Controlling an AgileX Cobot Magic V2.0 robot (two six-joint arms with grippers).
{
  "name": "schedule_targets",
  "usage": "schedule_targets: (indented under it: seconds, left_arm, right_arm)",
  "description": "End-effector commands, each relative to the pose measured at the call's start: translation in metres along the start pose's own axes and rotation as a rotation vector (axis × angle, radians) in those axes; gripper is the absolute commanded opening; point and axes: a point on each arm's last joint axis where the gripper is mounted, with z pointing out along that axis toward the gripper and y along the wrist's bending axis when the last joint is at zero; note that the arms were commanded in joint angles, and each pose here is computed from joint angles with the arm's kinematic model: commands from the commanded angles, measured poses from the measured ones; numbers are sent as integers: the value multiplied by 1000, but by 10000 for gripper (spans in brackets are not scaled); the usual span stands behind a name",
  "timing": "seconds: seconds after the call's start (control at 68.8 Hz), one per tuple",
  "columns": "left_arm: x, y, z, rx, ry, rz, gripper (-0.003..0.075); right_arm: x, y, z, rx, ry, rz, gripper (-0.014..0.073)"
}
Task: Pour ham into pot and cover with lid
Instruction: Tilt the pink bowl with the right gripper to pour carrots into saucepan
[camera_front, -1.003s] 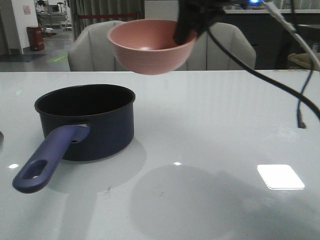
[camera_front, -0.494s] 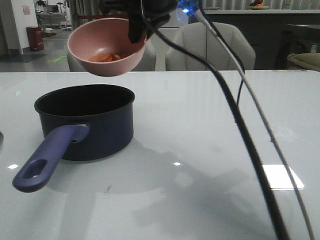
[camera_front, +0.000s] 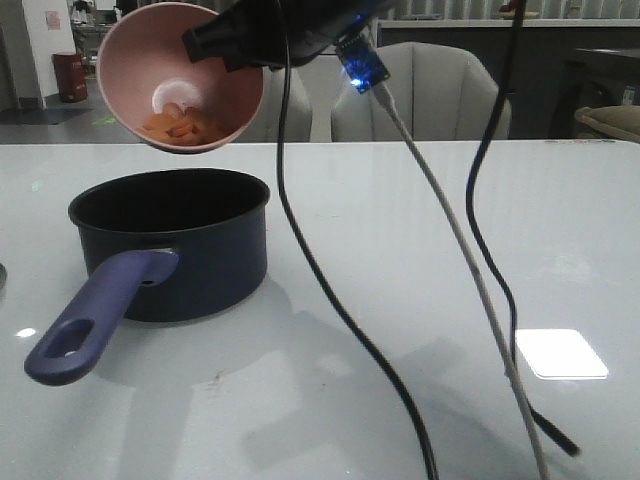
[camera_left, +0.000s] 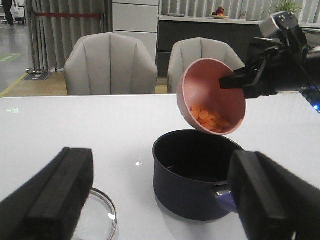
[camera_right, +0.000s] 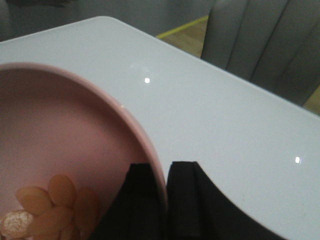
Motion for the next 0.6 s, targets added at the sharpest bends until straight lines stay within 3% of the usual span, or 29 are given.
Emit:
schedule_targets:
  seconds: [0.0,0.218,0.436,0.581]
  left_arm:
    - [-15,-1,-6,10,-116,-2,584]
    - [-15,-1,-6,10,-116,-2,584]
    - [-15,-1,-6,10,-116,-2,584]
    - [-15,-1,-6,10,-116,-2,584]
  right_arm:
    - [-40,1,-23,-3,-314,-144,136]
    - [-30,11,-30,73,-457,-416,136]
    - [-34,34,-31,232,-557,-764,136]
    - [-24,40,-26,350,-668,-906,136]
